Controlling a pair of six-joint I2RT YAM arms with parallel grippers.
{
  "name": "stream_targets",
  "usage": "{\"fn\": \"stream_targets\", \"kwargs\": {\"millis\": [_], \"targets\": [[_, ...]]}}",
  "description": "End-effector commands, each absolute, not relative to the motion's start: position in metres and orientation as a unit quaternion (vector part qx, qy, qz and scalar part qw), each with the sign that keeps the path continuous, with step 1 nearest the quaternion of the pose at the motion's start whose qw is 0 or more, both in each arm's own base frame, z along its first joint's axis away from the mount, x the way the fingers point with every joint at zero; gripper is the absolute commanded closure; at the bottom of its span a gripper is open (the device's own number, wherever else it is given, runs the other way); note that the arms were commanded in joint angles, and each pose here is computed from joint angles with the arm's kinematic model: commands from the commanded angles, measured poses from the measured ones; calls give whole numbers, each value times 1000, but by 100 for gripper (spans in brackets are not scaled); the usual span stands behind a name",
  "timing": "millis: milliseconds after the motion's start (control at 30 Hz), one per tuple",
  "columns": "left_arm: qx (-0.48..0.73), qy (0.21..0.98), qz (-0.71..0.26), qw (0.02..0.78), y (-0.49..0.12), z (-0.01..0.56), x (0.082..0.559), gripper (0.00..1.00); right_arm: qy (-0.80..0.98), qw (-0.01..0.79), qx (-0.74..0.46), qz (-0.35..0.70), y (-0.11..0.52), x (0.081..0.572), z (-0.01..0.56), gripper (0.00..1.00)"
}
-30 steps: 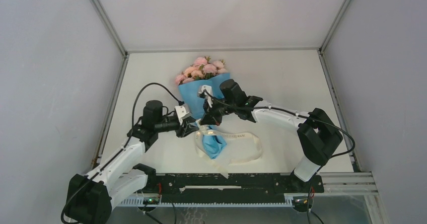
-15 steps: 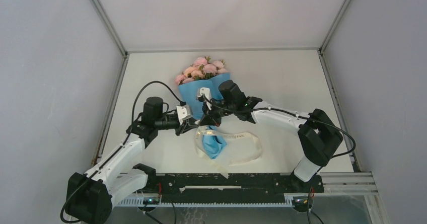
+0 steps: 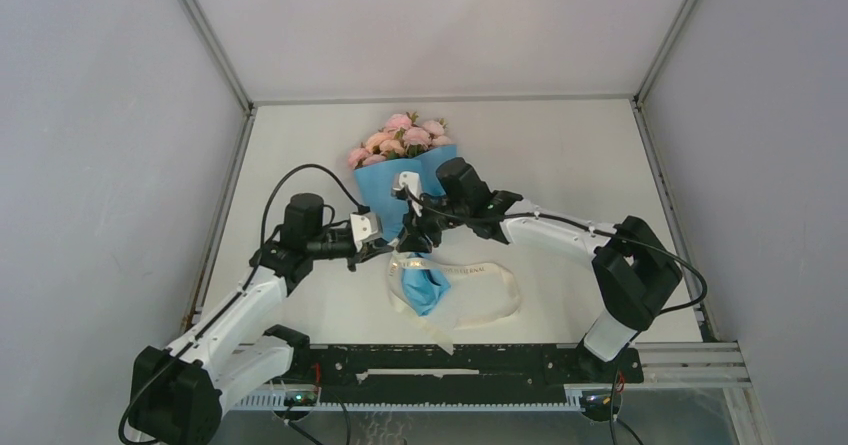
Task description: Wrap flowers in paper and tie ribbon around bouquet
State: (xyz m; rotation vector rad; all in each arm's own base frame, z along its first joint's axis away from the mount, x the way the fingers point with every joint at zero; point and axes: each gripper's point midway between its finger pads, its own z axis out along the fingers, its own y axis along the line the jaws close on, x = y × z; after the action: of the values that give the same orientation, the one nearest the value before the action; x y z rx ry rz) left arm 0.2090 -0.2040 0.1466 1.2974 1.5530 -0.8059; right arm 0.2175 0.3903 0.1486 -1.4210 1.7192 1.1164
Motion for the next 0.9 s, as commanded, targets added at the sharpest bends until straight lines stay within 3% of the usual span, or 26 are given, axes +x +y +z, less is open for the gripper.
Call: {"fn": "stream_targets", "kwargs": {"millis": [0, 200, 267, 367, 500, 667, 767, 867], "targets": [[579, 586, -261, 503, -196, 156, 221, 100, 679, 340, -497, 420, 369, 249, 165, 53], [584, 584, -234, 512, -190, 155, 231, 100, 718, 280, -491, 407, 364, 267, 135, 55], [580, 587, -238, 513, -191, 155, 231, 100, 721, 254, -504, 402, 367, 264, 124, 50], [574, 589, -240, 515, -191, 158, 232, 100, 723, 226, -513, 403, 366, 259, 111, 32], [571, 591, -239, 517, -191, 158, 233, 100, 715, 223, -530, 398, 370, 259, 103, 32], [559, 595, -234, 527, -191, 163, 239, 100, 726, 199, -533, 386, 370, 261, 91, 52], [560, 597, -220, 530, -187, 162, 242, 100, 737, 199, -521, 382, 365, 266, 92, 84], [571, 595, -189, 534, -179, 156, 251, 100, 738, 207, -504, 397, 362, 268, 108, 98]]}}
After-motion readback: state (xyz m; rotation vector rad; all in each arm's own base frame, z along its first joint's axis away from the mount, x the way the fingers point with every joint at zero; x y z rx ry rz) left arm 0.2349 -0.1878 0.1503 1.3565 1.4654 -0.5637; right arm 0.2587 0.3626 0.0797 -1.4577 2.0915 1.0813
